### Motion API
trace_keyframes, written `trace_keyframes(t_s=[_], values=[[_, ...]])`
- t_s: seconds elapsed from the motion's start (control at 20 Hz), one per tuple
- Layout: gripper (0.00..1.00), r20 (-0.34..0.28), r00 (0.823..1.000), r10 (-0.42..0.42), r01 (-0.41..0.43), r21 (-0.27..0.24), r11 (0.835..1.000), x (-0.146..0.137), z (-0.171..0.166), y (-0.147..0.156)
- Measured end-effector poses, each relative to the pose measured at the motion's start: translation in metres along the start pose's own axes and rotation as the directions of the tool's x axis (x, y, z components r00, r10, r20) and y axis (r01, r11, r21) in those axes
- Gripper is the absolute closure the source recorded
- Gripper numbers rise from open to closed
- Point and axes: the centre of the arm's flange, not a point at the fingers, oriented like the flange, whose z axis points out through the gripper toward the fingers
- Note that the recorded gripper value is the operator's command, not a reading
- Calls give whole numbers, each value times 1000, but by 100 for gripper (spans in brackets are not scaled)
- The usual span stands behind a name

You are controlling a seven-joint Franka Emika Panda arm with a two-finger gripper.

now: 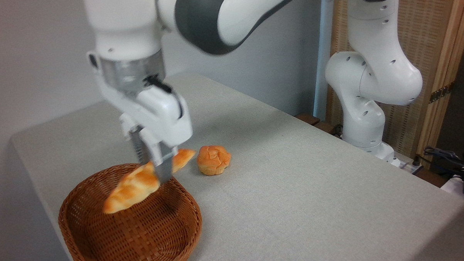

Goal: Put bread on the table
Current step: 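Lift the braided roll out of the basket toward the round bun, then lower the braided roll onto the table and open the gripper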

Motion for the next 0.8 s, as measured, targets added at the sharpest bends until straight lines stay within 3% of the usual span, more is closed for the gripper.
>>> trace_keyframes(t_s=[0.15, 0.4, 0.45, 0.5, 0.55, 0.8], values=[[71, 45, 999, 8, -8, -21, 1000, -38, -7, 18], [69, 140, 989, 41, -28, -93, 995, -83, 36, 61], [62, 158, 986, 46, -29, -109, 994, -90, 46, 67], [45, 174, 983, 49, -27, -124, 992, -96, 56, 72], [36, 189, 981, 52, -26, -137, 990, -100, 65, 75], [14, 274, 953, 128, -91, -145, 985, -110, 94, 77]])
